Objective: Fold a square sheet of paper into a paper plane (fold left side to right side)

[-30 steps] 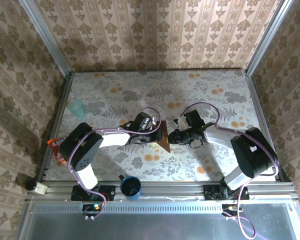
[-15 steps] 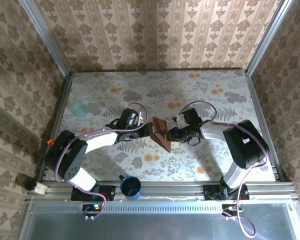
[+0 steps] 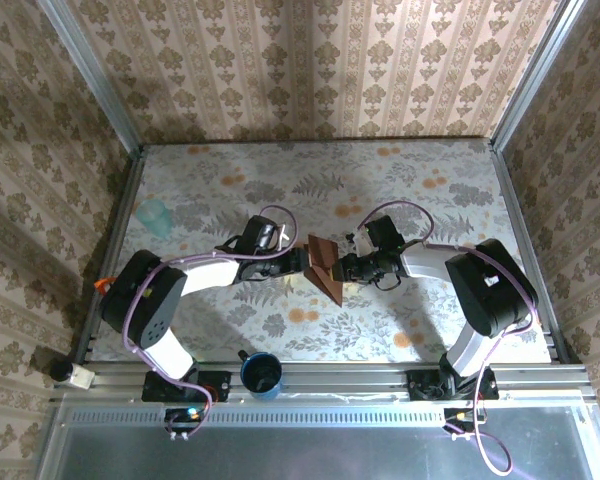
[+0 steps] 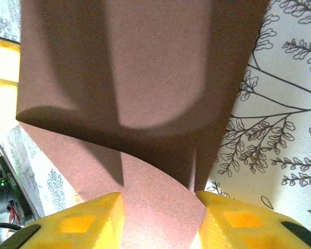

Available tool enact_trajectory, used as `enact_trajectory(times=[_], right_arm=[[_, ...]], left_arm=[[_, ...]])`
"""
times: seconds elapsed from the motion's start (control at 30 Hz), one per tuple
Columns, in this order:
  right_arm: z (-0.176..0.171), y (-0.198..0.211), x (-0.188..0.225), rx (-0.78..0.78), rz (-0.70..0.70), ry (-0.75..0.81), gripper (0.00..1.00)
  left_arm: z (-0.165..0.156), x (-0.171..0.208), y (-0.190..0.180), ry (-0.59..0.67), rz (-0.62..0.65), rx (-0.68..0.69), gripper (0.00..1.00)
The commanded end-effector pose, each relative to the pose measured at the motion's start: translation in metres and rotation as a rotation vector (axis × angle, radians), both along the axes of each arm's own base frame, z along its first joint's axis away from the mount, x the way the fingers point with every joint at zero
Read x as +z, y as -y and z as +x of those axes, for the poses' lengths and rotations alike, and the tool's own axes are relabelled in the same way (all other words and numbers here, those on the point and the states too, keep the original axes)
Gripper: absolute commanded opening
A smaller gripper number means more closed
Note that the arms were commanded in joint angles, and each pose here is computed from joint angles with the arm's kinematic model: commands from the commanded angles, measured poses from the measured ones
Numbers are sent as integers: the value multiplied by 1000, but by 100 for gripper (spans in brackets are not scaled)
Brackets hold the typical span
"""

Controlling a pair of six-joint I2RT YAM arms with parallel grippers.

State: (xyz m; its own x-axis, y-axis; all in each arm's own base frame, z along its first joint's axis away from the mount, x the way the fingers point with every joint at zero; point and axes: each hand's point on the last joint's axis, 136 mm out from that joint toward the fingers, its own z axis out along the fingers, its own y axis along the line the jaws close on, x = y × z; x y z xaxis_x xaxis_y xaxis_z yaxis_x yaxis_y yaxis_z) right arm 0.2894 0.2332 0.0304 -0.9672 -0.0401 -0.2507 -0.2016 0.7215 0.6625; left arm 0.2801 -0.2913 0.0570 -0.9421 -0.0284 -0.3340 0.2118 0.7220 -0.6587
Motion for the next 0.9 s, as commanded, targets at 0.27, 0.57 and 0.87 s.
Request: enact_trajectory(times=[0.27, 0.57, 0.87], right_arm=[[4, -1, -5, 12, 0, 1, 41], [3, 0, -6, 12, -1, -4, 41], [1, 0, -7, 10, 0, -7, 41]], left_arm=[[11, 21, 4, 81, -30, -3, 54], [13, 30, -2, 126, -29, 24, 56], [14, 22, 3, 93, -30, 6, 57]])
